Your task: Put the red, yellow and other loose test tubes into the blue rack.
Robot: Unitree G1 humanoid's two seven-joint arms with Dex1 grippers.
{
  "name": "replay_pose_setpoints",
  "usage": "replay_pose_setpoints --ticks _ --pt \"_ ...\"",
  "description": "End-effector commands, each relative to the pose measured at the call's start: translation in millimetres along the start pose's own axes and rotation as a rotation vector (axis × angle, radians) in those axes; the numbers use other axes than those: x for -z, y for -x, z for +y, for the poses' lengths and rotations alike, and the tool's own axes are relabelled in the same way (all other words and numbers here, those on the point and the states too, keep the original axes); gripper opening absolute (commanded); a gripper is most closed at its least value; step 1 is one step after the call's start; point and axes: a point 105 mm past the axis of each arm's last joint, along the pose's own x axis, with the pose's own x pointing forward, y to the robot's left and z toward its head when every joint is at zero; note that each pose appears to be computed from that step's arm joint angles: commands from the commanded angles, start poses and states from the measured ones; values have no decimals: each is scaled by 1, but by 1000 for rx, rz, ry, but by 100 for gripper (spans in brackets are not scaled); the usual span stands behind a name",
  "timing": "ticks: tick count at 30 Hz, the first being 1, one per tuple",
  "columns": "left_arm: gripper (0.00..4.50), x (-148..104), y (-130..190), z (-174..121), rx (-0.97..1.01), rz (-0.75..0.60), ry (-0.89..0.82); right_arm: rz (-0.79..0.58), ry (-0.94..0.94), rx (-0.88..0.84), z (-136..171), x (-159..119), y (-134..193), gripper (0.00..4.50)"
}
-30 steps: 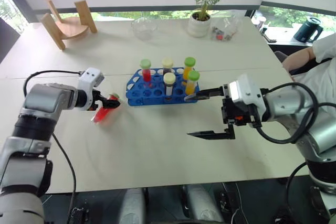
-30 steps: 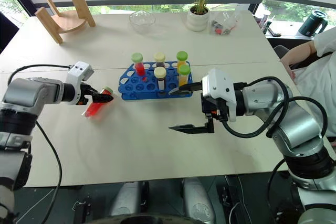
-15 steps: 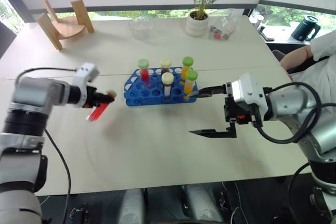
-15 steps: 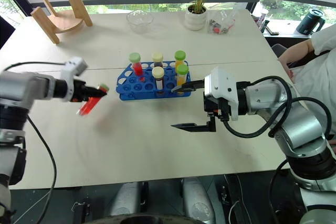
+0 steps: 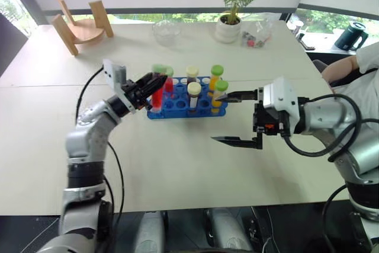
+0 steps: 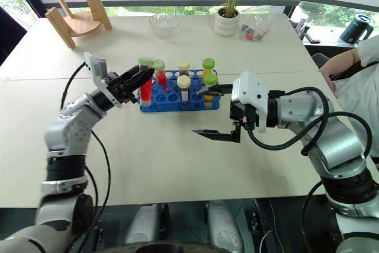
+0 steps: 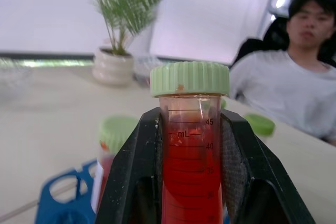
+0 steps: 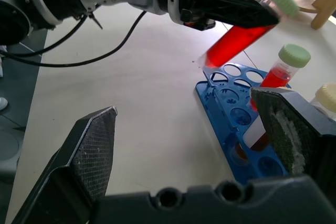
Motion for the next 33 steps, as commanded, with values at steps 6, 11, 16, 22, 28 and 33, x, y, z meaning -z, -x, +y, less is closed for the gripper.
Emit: replay_pose_setpoints --ticks 6,11,16,22,28,33 --pt "84 17 -16 -4 -2 -111 -122 -15 23 34 4 -8 0 450" --pt "84 27 -21 -7 7 -128 -118 -16 19 47 4 -9 -1 450" --pt "84 33 -23 -11 36 -127 -138 -14 18 57 5 -9 -1 450" --pt "84 40 -21 -13 45 -128 -144 -13 17 65 6 -10 -1 450" --pt "84 50 -14 -14 58 -83 -158 -12 14 67 8 -10 -1 450" --pt "333 58 -5 -9 30 -55 -162 -6 3 64 8 -6 -1 450"
